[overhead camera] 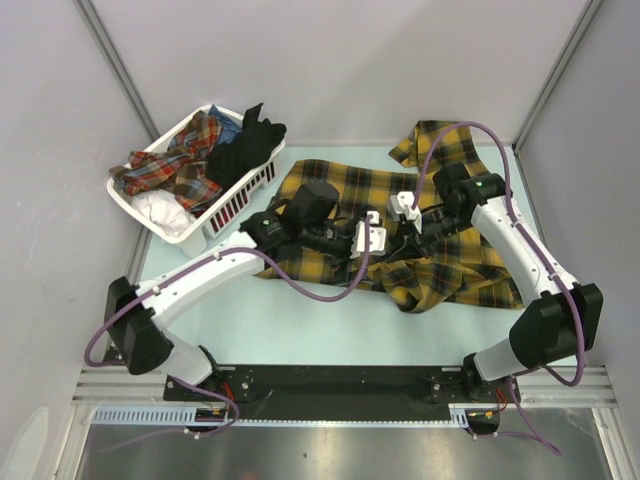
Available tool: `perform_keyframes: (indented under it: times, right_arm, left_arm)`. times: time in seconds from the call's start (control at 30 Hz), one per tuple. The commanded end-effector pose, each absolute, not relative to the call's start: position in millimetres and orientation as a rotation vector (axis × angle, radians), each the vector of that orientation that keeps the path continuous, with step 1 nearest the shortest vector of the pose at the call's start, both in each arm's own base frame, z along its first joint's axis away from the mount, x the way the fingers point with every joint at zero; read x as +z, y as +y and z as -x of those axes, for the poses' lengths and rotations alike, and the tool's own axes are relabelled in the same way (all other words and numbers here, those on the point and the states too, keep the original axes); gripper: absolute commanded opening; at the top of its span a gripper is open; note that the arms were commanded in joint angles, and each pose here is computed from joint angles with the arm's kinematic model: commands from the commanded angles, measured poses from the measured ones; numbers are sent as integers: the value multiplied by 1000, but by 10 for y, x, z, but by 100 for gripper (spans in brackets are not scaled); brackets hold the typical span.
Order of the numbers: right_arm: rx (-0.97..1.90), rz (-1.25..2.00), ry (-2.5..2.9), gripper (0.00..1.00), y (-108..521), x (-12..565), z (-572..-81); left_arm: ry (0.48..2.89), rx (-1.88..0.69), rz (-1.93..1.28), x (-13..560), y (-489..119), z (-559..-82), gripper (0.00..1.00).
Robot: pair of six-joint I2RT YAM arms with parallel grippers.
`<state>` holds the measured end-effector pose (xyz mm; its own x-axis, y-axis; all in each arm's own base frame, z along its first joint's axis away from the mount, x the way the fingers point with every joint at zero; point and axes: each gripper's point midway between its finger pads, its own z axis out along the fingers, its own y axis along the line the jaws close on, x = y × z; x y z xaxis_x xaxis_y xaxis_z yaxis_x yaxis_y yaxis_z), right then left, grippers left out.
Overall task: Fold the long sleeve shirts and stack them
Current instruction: Fold the shirt
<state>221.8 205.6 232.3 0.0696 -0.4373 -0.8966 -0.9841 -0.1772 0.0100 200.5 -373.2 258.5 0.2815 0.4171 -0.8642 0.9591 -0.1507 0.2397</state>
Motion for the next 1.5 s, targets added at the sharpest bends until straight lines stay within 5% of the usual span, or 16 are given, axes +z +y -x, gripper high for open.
perform_keyframes:
  times: [0.0,0.1,0.13,0.17,0.2,0.23,0.37,0.43,0.57,0.7,0.83,1.27,1.4,1.47]
  right_arm:
    - [1088,1795,1399,0,1999,2460,-1814]
    - [1056,1819,1372,0,2010,2438,-1791]
    - [1041,1800,1384,1,2024,2446,-1845]
    - [1023,1790,1388,5,2027,2454,-1894]
    - [1005,1764,1415,8,2023,2462,-1953]
    - [972,1692,1448,12,2047,2506,-2133]
    - [822,1334,1608,62,1739,2703,-2878]
    - [715,1195,1588,75,1602,2919,-3267]
    - [579,898,1667,84,1120,3186,-3722]
    - [584,896,1643,84,1087,3319,-3640]
    - [630,928,1554,84,1328,3339,-3392]
    - [446,1083,1355,81,2272,3040,-3174]
    - [428,1118,1341,67,2347,2966,-3155]
    - [399,1135,1338,45,2350,2939,-3167]
  left_arm:
    - [1251,-823,-1700,2649,-3847,-2068,99]
    - [1239,-858,-1713,2621,-3868,-2010,88]
    - [1236,-892,-1726,2611,-3860,-1946,63]
    - [1247,-917,-1729,2605,-3852,-1900,48]
    - [1268,-942,-1732,2592,-3830,-1854,7]
    - [1288,-965,-1723,2594,-3829,-1824,0]
    - [1568,-1169,-1479,2781,-3814,-1764,0]
    - [1762,-1274,-1210,2959,-3890,-1870,0]
    - [2051,-1156,-502,3028,-3750,-2680,0]
    - [2179,-975,-37,2973,-3531,-3162,0]
    - [2236,-1100,295,3011,-3673,-3384,0]
    - [2302,-1343,483,3063,-3863,-3206,9]
    - [2313,-1380,511,3046,-3872,-3158,13]
    - [2305,-1384,513,3060,-3866,-3165,15]
